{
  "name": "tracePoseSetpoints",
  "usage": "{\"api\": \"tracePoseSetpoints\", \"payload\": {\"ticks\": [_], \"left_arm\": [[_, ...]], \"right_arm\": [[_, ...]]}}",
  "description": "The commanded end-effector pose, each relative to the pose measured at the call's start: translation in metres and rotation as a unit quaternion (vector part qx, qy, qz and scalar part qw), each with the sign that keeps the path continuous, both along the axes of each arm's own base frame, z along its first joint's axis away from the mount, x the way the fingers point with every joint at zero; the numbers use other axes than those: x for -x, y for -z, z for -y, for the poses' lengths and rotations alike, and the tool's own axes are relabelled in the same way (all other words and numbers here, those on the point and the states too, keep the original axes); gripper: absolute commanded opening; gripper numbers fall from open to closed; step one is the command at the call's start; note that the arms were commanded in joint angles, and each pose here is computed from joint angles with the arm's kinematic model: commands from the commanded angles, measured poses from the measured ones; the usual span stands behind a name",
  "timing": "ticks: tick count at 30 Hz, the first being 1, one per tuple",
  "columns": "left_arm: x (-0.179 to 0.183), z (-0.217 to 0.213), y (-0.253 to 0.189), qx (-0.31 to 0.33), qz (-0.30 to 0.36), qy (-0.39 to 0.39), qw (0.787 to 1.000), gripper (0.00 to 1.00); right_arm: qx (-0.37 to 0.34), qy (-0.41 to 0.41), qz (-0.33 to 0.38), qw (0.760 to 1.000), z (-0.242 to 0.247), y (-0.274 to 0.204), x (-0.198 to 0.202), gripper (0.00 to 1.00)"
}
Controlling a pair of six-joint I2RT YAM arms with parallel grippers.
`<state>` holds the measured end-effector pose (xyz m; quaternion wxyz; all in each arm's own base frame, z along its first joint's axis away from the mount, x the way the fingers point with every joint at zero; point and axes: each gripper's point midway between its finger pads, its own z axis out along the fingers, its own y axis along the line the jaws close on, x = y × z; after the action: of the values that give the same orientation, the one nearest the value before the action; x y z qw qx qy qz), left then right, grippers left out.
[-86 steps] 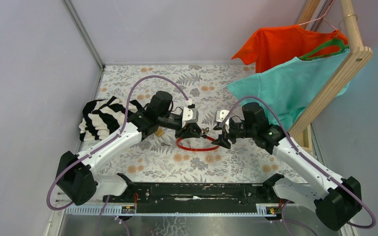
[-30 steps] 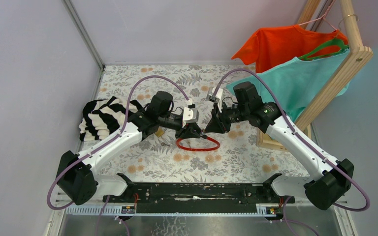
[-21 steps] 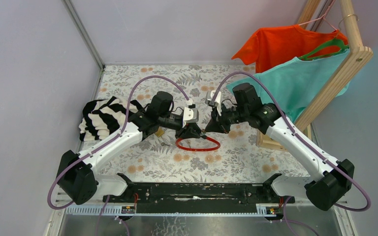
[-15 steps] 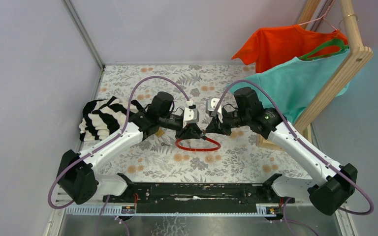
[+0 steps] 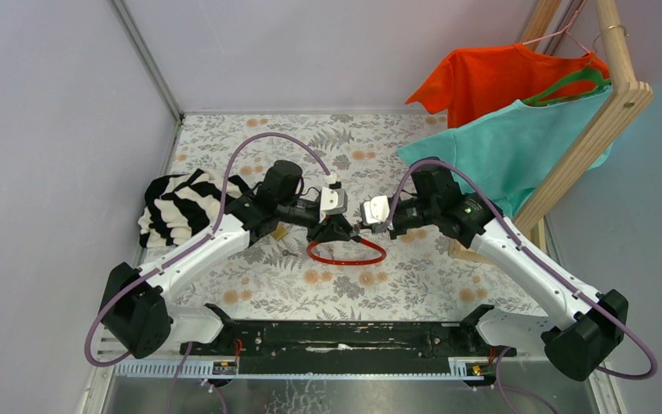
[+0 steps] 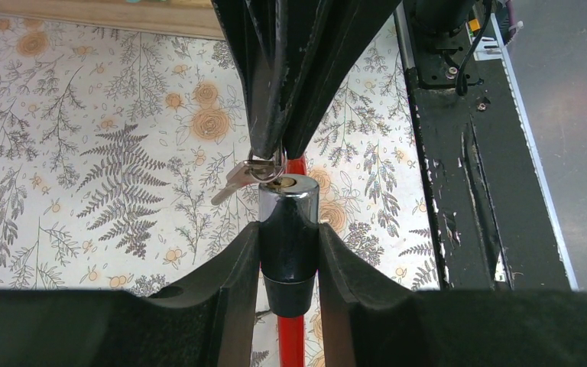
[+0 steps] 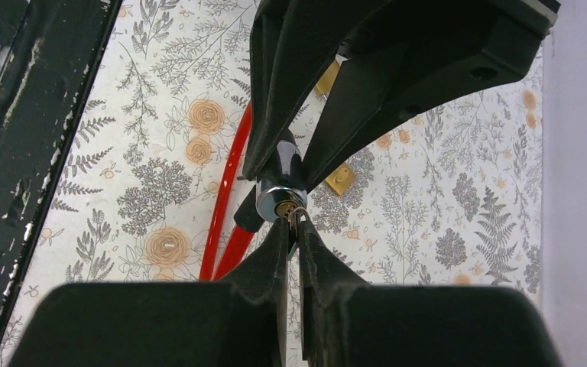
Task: Lock with the key
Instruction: Lock the lock.
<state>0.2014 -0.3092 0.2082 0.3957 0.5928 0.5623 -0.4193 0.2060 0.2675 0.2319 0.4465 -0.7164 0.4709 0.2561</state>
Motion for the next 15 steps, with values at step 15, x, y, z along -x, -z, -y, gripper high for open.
{"api": "tracePoseSetpoints", "payload": {"ticks": [15], "left_arm": [[0.015, -0.009, 0.023, -0.019, -0.016, 0.015, 1.000, 0.00]], "right_arm": [[0.074, 0.063, 0.089, 0.991, 0.032, -0.015, -0.030, 0.00]]}}
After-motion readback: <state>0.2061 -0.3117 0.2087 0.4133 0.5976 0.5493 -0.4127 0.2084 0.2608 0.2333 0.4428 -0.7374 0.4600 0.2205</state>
